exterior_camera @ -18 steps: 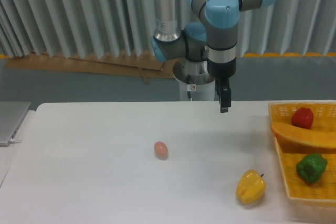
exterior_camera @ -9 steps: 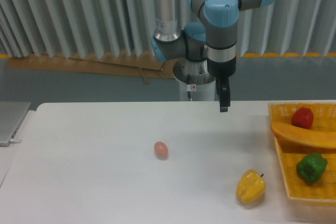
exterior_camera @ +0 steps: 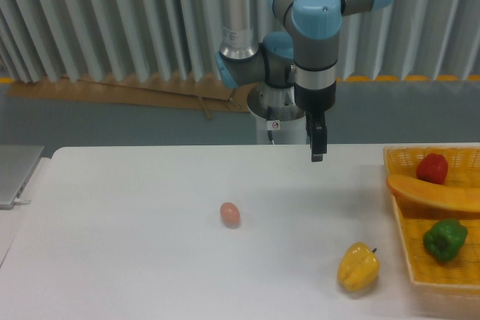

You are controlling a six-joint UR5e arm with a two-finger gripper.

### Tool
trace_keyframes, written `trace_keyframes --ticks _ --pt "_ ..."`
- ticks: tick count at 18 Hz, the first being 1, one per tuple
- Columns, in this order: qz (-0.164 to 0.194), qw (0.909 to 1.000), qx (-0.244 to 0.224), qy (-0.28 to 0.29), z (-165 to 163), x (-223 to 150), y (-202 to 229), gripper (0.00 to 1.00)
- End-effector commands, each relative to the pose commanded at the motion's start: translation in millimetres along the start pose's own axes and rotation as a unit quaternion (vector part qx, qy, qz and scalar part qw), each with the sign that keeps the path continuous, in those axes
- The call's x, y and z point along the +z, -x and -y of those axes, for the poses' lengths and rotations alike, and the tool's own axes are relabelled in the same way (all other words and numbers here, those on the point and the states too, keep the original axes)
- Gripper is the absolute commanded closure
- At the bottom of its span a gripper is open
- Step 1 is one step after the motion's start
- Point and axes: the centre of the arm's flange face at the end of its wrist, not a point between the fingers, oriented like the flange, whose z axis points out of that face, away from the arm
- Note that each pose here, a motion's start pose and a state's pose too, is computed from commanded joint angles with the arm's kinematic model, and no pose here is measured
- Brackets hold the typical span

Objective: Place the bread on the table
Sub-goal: 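Move the gripper over the orange bread loaf in the yellow basket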

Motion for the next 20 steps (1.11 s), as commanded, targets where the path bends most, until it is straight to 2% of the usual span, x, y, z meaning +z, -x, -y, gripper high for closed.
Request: trace_keyframes --ticks 6,10,20 --pt "0.007 0.9989 -0.045 0.006 -62 14 7 0.00" --pt "0.015 0.9978 -0.064 0.008 -85 23 8 0.00" --pt "-0.017 0.9973 -0.071 0.001 -149 64 10 0.00"
